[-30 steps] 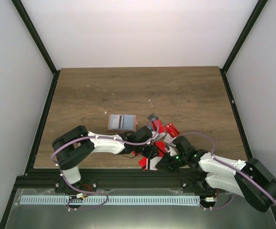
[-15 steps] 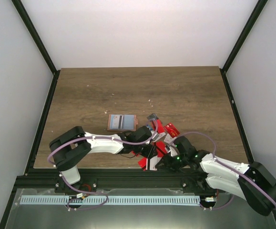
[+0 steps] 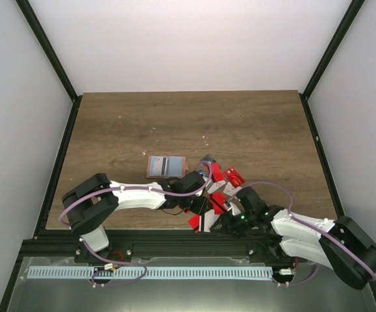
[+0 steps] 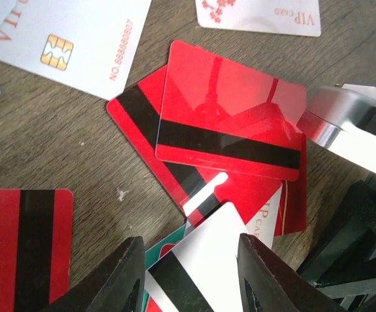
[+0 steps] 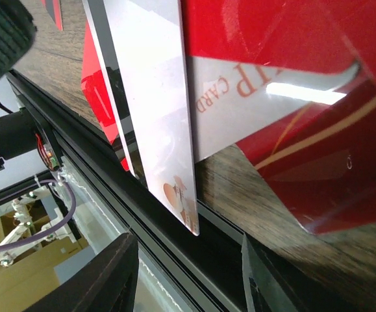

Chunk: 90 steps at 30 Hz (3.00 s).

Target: Put the credit cards into the card holder

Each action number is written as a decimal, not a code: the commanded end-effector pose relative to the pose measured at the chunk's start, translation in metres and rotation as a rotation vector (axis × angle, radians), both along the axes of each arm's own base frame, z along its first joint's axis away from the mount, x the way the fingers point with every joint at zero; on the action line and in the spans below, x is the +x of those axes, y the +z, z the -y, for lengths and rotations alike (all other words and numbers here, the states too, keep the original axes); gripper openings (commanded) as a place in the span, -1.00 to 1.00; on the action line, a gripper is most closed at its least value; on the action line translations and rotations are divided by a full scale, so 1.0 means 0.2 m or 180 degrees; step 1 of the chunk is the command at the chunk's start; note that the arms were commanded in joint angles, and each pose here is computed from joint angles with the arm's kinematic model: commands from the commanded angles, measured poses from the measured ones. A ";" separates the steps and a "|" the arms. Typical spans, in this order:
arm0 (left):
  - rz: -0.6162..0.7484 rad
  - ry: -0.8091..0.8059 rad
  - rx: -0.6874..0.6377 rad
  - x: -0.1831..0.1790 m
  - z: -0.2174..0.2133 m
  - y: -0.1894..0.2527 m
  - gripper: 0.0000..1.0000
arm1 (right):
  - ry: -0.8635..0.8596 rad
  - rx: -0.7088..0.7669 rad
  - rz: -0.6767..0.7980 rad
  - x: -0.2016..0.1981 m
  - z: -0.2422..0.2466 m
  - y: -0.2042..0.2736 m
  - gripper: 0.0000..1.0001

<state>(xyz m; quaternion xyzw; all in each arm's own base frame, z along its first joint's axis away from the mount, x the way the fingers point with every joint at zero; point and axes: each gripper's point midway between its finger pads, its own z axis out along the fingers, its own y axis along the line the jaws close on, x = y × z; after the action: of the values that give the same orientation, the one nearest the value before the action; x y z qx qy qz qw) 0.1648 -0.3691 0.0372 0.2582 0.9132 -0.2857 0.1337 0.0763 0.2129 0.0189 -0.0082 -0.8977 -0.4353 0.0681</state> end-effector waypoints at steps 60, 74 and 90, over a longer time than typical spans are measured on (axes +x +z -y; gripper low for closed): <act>0.0441 0.0830 -0.0541 0.18 -0.43 0.43 -0.09 | 0.0059 0.0490 0.0966 0.36 -0.14 0.36 -0.99; 0.0475 0.0331 -0.1540 0.15 -0.42 0.70 -0.06 | 0.0320 0.0999 0.1634 0.56 -0.18 0.70 -0.99; 0.0248 -0.0314 -0.2218 0.09 -0.25 0.77 -0.09 | 0.0378 0.1418 0.1937 0.48 -0.17 0.82 -0.99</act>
<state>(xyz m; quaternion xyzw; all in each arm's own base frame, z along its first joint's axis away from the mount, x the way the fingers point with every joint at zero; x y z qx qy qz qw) 0.1872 -0.3123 0.1672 0.2236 0.7815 -0.5393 0.2201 0.1735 0.2486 0.1741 0.1807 -0.7727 -0.5865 -0.1622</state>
